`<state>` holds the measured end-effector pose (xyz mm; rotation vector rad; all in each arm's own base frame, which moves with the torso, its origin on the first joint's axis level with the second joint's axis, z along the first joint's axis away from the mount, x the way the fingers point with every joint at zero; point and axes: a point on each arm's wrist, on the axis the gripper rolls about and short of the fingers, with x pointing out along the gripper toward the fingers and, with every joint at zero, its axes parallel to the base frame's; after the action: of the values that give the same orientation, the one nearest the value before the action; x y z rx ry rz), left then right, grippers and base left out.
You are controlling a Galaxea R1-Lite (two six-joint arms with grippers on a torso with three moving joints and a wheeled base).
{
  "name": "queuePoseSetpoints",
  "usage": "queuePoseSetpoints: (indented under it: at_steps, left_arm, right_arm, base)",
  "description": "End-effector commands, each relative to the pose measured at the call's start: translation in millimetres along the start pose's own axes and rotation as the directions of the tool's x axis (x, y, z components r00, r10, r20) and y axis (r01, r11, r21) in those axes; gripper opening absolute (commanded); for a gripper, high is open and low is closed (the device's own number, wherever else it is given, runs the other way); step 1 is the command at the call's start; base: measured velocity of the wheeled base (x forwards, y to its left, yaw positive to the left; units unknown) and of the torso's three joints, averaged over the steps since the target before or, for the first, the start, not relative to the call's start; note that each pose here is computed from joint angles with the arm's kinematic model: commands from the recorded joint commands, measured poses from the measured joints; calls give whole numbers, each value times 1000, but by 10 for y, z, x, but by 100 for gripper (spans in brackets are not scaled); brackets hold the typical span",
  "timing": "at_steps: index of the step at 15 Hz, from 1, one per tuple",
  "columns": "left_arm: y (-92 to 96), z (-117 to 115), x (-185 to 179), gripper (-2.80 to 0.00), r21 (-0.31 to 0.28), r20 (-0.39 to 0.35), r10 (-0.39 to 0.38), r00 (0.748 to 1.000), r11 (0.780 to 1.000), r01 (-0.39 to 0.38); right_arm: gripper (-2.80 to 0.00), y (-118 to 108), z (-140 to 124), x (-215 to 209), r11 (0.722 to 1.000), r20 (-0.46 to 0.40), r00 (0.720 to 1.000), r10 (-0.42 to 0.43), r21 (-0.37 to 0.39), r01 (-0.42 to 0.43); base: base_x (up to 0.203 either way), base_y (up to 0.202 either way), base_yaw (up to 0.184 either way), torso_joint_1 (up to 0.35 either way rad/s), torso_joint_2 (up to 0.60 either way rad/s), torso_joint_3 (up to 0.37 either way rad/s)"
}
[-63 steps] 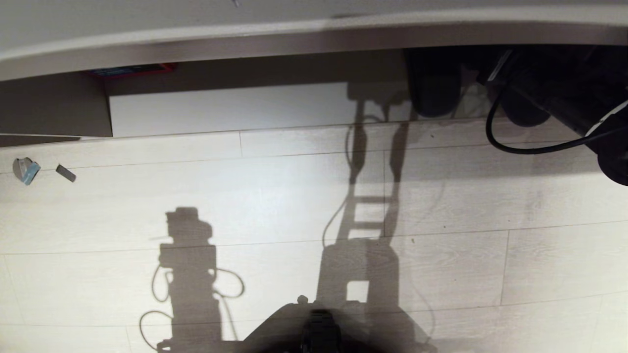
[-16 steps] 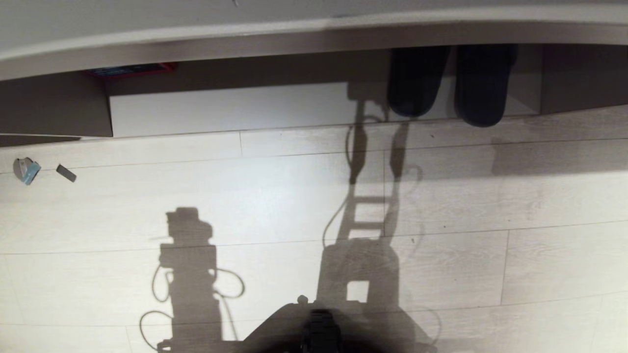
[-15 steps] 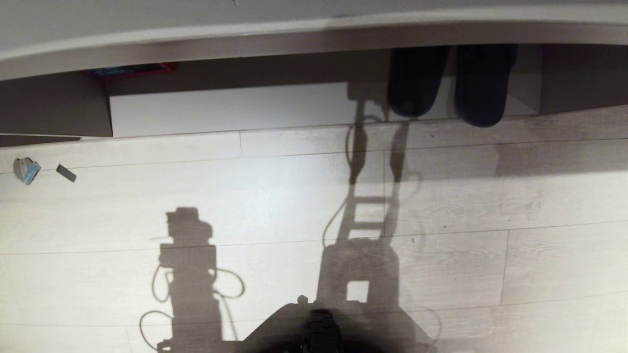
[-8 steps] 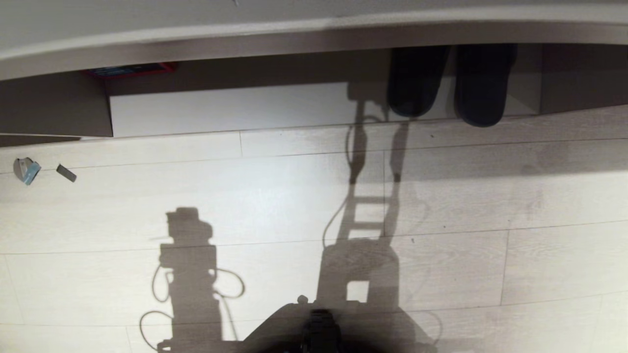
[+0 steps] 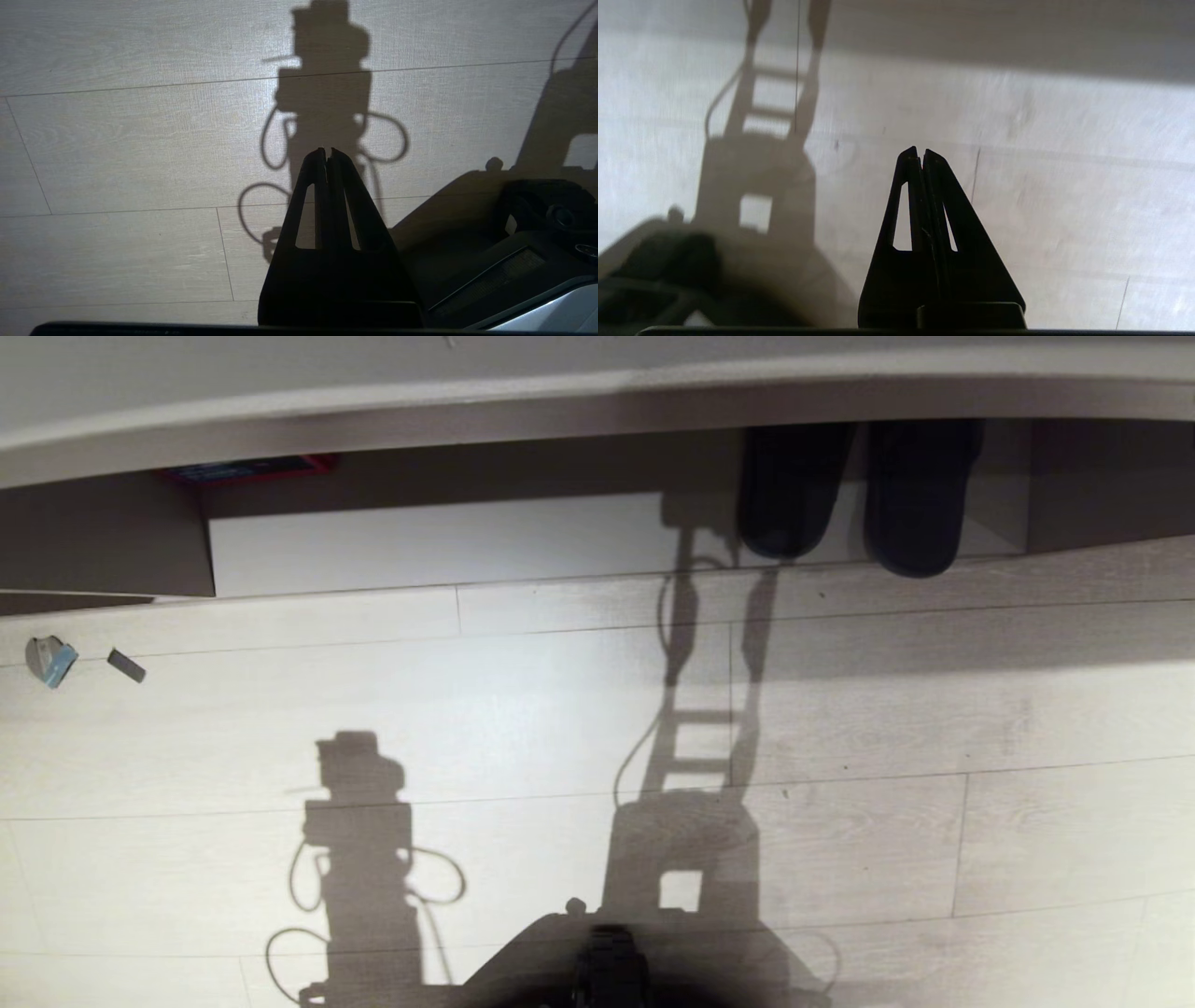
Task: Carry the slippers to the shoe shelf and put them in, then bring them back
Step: Pick up the slippers in the shoe cabinet
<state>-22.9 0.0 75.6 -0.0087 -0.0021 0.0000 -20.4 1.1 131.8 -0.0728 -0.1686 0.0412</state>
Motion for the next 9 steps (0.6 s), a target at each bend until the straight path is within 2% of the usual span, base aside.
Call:
queuePoseSetpoints:
  at_steps: [1, 3, 5, 7, 9]
  left_arm:
    - [0, 0, -1, -280, 0, 1, 0, 1000, 1000, 0]
    - [0, 0, 0, -280, 0, 0, 0, 1000, 1000, 0]
    - [0, 0, 1, -280, 0, -1, 0, 1000, 1000, 0]
    - [0, 0, 1, -280, 0, -1, 0, 1000, 1000, 0]
    - [0, 0, 0, -280, 0, 0, 0, 1000, 1000, 0]
  right_arm:
    - [-280, 23, -233, -85, 1000, -12, 1000, 3, 8, -3]
    - [-280, 37, -428, -103, 1000, -49, 999, 6, 13, -6]
    - [-280, 36, -469, -108, 1000, -91, 996, -12, 8, 13]
    - [-280, 38, -563, -125, 1000, -191, 981, -23, 0, 23]
    - [-280, 36, -548, -126, 1000, -185, 982, -24, -5, 24]
  base:
    - [0, 0, 0, 0, 0, 0]
    - [0, 0, 0, 0, 0, 0]
    - [0, 0, 0, 0, 0, 0]
    - [0, 0, 0, 0, 0, 0]
    - [0, 0, 0, 0, 0, 0]
